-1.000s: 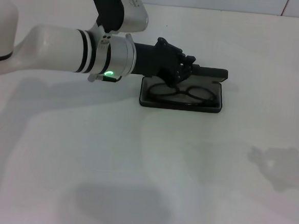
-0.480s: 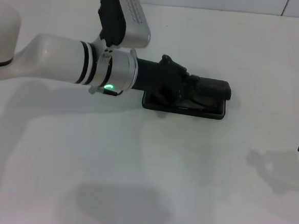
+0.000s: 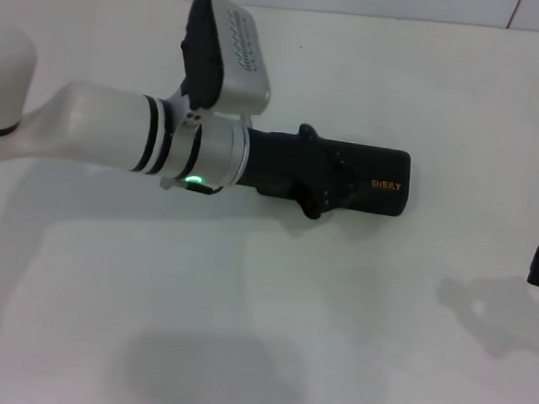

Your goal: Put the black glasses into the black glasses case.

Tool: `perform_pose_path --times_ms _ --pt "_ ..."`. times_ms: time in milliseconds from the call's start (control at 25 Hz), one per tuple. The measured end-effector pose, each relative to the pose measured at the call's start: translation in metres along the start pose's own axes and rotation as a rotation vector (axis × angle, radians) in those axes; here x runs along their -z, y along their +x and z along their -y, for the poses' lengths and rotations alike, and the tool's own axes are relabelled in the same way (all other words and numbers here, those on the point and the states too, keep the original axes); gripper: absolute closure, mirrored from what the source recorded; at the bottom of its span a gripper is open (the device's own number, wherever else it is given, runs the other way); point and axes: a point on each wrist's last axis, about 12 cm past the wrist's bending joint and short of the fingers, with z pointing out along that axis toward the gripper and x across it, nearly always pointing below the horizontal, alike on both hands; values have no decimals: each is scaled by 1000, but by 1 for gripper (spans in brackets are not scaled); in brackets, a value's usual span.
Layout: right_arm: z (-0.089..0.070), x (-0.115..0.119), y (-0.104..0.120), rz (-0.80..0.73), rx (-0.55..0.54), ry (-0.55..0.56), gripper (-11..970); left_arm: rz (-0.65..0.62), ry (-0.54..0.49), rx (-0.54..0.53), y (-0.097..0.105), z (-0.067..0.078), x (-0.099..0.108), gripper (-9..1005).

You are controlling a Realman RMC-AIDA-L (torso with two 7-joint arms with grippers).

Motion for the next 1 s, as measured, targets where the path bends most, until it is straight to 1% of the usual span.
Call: perform_pose_path --times_ms 160,240,280,360,400,480,600,760,840,960,1000 --pt "-1 3 2 -3 -5 8 820 135 42 -35 -18 11 16 789" --pt "-3 4 1 -8 22 -12 807 244 87 -83 -28 21 35 783" --pt "-5 3 0 -6 53 -34 800 282 102 -112 -31 24 43 780" --pt "-6 -1 -3 0 104 -69 787 375 118 -168 -30 33 66 775" --pt "-6 -5 -5 6 134 -92 750 404 116 -175 -28 35 74 772" --pt "-7 -13 -10 21 173 -126 677 464 109 -133 -23 37 95 766" --pt "-8 -23 -18 65 242 -170 576 499 147 -41 -16 39 121 661" --pt "-6 -31 -31 120 296 -196 467 524 190 15 -7 45 146 517" --pt "-4 -35 -37 134 312 -208 412 528 207 27 -2 48 153 438" --pt "-2 -44 -45 140 333 -237 320 530 210 42 3 52 157 320" --pt "-1 -47 -47 139 339 -249 281 531 210 47 5 53 158 313"
